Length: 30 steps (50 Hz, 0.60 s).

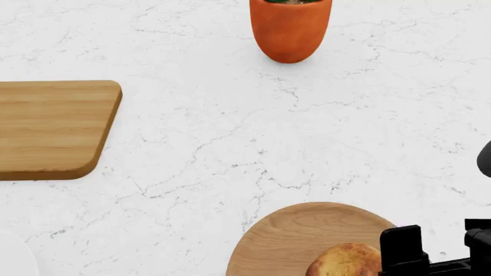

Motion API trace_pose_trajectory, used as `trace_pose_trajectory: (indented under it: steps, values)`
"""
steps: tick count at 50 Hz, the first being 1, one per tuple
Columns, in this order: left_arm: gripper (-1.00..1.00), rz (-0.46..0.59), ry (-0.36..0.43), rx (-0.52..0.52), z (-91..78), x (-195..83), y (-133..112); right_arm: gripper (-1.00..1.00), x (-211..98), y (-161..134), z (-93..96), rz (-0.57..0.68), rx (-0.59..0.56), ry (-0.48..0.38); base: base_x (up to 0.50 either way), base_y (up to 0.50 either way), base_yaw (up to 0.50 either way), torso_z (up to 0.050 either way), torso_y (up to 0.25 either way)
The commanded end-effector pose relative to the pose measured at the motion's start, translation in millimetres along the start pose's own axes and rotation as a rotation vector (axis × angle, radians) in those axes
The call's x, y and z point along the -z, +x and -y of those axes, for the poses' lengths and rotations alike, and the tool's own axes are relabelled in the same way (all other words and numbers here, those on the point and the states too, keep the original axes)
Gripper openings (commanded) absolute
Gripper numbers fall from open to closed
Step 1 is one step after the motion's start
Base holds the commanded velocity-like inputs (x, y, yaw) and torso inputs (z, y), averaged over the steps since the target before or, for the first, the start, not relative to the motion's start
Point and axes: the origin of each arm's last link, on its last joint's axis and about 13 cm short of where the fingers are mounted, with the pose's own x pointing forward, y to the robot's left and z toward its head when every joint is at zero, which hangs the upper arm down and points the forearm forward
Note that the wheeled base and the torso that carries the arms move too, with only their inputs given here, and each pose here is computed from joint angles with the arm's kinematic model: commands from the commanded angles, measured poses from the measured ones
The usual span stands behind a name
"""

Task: Place all breads on the cutting board.

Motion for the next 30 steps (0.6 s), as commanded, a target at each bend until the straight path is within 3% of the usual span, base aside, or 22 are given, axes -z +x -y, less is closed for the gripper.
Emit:
trace_pose_trajectory:
  steps: [1, 7, 30]
  values:
    - [1.00, -0.001, 0.004, 0.000, 0.1, 0, 0, 1.00, 3, 12, 4.5, -0.023, -0.029, 0.037, 0.00, 0.00, 0.00, 0.000, 0.000]
    - [1.00, 0.004, 0.004, -0.009, -1.5, -1, 1, 1.00, 6, 20, 6.6, -0.052, -0.070, 0.038, 0.00, 0.00, 0.00, 0.000, 0.000]
    - [1.00, -0.012, 0.002, -0.009, -0.8, 5, 1, 1.00, 15, 46, 20.6, -0.123, -0.045, 0.084, 0.00, 0.00, 0.00, 0.000, 0.000]
